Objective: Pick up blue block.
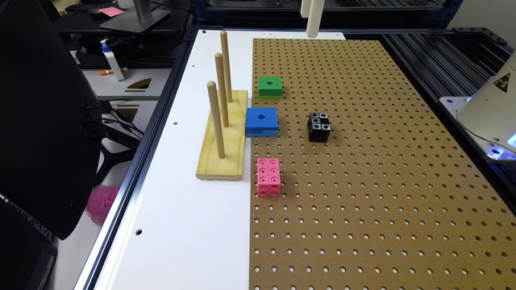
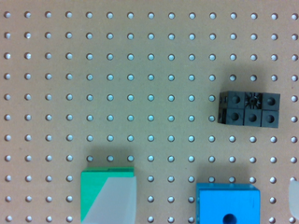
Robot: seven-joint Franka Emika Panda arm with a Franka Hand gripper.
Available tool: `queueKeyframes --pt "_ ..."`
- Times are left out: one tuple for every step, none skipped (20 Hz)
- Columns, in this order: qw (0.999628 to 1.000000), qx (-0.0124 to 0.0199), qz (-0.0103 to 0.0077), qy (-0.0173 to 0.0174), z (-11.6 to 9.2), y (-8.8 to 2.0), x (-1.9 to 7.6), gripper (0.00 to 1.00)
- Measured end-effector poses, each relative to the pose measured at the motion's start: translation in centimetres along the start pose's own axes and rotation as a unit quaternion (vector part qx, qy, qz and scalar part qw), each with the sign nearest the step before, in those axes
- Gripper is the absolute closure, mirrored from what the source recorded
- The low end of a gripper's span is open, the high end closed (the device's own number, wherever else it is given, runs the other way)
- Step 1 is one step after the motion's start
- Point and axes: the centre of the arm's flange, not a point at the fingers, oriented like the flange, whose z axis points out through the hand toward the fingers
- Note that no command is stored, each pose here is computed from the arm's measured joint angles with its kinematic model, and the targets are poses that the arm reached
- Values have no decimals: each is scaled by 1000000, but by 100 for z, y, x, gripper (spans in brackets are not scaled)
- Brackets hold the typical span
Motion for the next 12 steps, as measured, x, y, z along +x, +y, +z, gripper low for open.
queueKeyframes --pt "1000000 -188 31 -241 3 1 -1 0" --pt "1000000 -407 55 -517 6 2 -3 0" --pt "999999 -734 130 -929 10 4 -5 0" --pt "999999 -893 177 -1129 13 5 -6 0" --pt "999999 -910 204 -1152 13 5 -6 0" --pt "999999 -894 231 -1149 13 5 -6 0" --pt "999999 -664 250 -1145 12 4 -7 0" --pt "999999 -336 0 -1011 12 -2 -11 0" --pt "1000000 4 -356 -702 11 -13 -18 0" --pt "1000000 621 -672 -227 8 -29 -28 0" --pt "999998 1492 -899 552 3 -52 -42 0" --pt "999997 1859 -1300 1338 -2 -78 -58 0"
